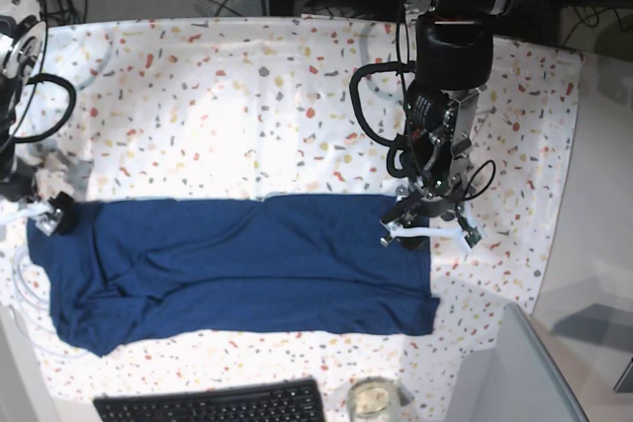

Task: Layout the t-shirt on the table in an organized manner, then fold the t-shirt properly
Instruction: 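Lay the folded shirt down and drag its edge with both grippers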

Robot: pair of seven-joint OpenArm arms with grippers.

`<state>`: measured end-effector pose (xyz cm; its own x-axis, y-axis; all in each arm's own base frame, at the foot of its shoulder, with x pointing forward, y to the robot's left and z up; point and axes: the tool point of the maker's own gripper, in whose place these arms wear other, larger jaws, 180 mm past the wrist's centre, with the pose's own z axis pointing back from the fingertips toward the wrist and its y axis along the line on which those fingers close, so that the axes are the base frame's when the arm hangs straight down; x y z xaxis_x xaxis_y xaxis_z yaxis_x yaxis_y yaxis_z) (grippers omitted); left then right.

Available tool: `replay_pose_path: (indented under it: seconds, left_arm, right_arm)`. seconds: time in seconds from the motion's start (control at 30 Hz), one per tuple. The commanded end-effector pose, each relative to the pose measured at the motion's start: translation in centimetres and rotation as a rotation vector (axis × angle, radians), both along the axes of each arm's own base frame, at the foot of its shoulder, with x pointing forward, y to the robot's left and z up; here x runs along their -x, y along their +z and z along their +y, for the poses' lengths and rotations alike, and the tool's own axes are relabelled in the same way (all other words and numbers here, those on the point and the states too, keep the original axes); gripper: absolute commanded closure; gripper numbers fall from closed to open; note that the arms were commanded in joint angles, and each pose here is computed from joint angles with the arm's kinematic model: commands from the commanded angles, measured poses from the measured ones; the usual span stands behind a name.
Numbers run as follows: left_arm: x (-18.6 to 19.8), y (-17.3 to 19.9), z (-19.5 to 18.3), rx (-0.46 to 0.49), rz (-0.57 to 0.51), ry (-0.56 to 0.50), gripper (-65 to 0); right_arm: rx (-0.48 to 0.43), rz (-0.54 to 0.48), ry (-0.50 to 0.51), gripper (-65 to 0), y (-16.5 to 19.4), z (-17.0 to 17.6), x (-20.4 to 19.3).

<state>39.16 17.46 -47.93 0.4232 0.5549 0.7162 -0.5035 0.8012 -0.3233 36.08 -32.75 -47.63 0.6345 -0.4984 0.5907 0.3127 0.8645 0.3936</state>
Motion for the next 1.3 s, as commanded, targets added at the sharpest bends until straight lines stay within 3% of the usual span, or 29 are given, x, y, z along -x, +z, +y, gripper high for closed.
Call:
replay_pose_path:
  seconds: [0.0, 0.07, 0.17, 0.27, 0.47, 0.57, 0.8, 1.0, 1.27]
  left_arm:
    - [-1.0, 0.3, -0.7, 0.032, -0.005, -0.024, -35.9]
    - [-0.7, -0.7, -1.3, 0.047, 0.017, -0.045, -24.4]
    - [0.1, -1.8, -1.1, 0.047, 0.052, -0.049, 0.0]
    - [1.2, -2.5, -0.3, 0.041, 0.073, -0.039, 0.0]
    - [3.0, -0.4, 3.5, -0.003, 0.051, -0.049, 0.0]
    - [4.1, 1.1, 4.1, -0.007, 0.059, -0.060, 0.0]
    - [6.3, 4.9, 4.6, -0.018, 0.038, -0.058, 0.0]
    - [4.8, 9.4, 5.9, 0.073, -0.023, 0.003, 0.0]
    - [-1.2, 13.0, 4.8, 0.168, -0.087, -0.004, 0.0]
  right_arm:
    - [0.012, -0.068, -0.008, -56.0, 2.0, -0.7, -1.8]
    - [0.006, -0.070, -0.005, -45.0, 1.9, -0.3, -1.9]
    - [0.004, -0.071, -0.004, -23.9, 1.9, -0.2, -2.0]
    - [0.009, -0.065, 0.000, 0.0, 1.8, -0.3, -1.7]
    - [0.039, 0.073, 0.068, 0.0, 0.5, -1.1, 2.2]
    - [0.072, 0.112, 0.179, 0.0, 0.6, -0.1, 4.4]
    - [0.247, 0.150, 0.365, 0.0, 4.0, 2.9, 8.4]
    - [0.421, 0.124, 0.428, 0.0, 10.4, 2.9, 7.2]
    - [0.517, 0.126, 0.387, 0.0, 14.7, 1.0, 2.0]
